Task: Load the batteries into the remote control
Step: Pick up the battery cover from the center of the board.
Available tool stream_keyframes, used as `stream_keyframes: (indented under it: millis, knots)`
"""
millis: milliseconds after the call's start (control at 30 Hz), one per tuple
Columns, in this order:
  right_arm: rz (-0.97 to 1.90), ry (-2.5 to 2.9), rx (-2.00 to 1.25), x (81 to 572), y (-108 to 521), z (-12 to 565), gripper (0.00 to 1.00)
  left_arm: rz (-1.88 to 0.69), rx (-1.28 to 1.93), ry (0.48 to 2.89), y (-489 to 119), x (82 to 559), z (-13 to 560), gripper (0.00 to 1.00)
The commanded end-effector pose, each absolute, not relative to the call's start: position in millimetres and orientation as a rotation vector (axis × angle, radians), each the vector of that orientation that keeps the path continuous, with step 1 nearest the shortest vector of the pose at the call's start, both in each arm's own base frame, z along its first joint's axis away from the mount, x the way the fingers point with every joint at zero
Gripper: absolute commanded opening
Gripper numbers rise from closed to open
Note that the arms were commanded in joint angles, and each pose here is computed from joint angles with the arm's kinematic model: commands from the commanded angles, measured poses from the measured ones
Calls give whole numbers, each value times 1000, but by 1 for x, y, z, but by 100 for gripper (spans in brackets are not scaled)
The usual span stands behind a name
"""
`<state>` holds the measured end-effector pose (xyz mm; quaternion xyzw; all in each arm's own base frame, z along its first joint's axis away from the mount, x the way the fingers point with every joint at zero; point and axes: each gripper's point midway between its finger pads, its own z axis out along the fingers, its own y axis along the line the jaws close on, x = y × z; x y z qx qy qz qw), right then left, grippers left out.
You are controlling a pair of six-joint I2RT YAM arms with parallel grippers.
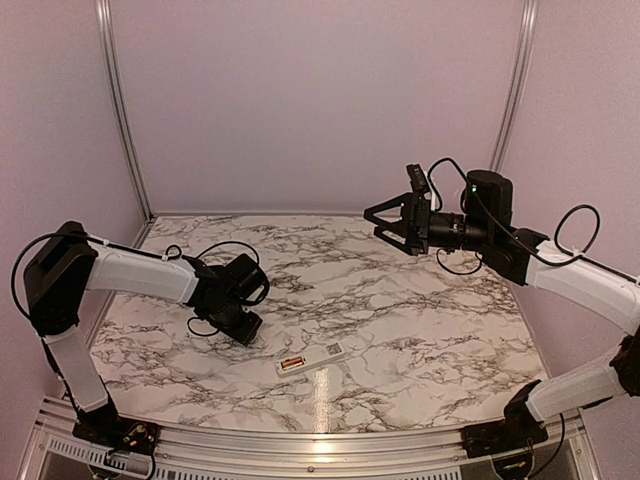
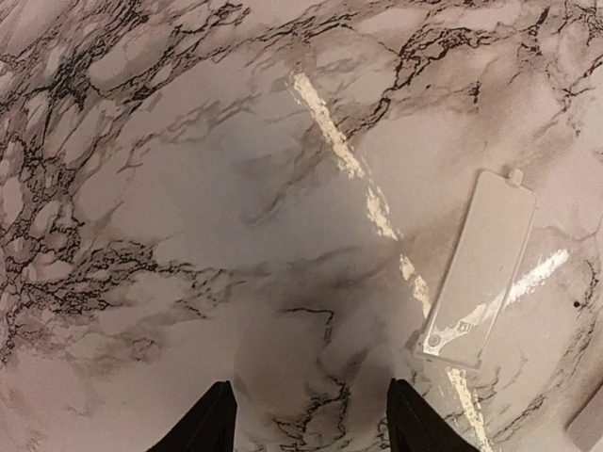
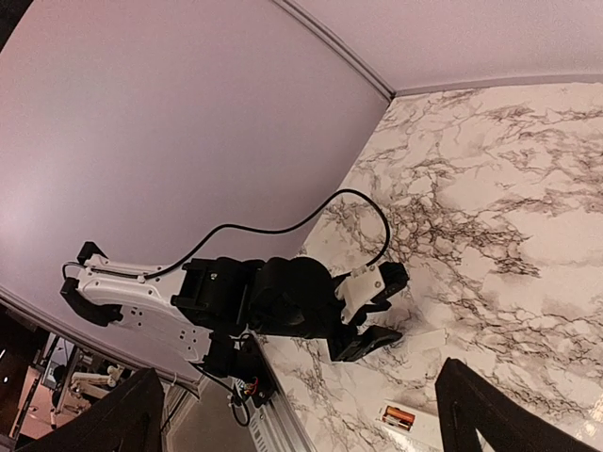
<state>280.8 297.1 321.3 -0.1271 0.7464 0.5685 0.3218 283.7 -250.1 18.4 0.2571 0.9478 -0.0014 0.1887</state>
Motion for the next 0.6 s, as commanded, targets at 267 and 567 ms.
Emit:
stream_keyframes:
  millis: [267,567]
  knots:
    - [1504,1935,-335,281,295,325,99,-255,808,2638,-283,257,41,57]
    - [1502,1941,-334,281,295,322,99,-168,819,2666,-289,266,28,53]
